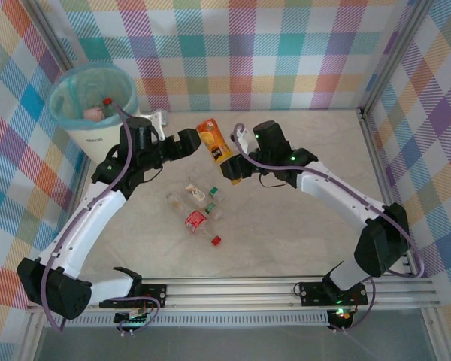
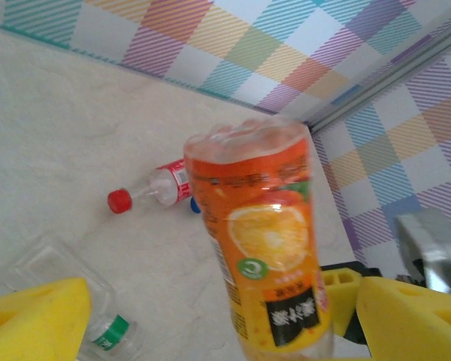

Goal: Put the plastic bottles in the bin

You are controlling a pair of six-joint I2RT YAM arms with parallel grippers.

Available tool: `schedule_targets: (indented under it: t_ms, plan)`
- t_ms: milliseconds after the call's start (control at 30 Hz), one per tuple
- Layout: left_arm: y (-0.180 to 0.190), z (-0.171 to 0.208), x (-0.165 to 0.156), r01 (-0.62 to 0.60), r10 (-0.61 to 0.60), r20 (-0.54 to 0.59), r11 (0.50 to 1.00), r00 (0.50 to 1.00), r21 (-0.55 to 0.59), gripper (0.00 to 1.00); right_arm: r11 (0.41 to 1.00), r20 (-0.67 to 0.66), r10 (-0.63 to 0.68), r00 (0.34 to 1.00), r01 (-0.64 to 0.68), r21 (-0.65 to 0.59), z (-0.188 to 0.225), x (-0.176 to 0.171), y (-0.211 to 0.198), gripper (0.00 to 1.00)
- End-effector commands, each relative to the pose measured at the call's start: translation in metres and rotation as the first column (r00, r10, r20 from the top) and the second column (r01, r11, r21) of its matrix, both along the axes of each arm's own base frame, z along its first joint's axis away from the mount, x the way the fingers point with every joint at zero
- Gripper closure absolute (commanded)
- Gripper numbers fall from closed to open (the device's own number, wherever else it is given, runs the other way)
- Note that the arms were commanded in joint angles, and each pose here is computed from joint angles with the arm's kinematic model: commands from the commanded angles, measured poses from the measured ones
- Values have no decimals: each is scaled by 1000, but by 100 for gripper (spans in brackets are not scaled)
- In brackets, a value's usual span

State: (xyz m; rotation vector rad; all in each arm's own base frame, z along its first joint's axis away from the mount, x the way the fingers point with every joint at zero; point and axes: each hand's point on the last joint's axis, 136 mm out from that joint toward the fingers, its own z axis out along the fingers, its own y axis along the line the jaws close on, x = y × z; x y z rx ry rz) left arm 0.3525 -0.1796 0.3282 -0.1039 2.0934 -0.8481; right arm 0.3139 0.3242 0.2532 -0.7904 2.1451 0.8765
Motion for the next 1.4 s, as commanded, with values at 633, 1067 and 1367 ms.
schedule_targets:
  t_ms: [633, 1067, 1367]
  plan:
    - [-32, 12, 5, 104, -106, -5, 983, 994, -152, 28, 949, 33, 256, 966, -258, 183, 24, -50, 33, 42]
    - [-21, 34, -3, 79, -75, 36, 990, 997, -118, 42, 951, 39, 245, 969, -248, 185, 36, -49, 35, 28]
    - [37, 119, 10, -98, 82, 230, 993, 970, 61, 40, 975, 46, 86, 995, -94, 200, 80, -25, 31, 7]
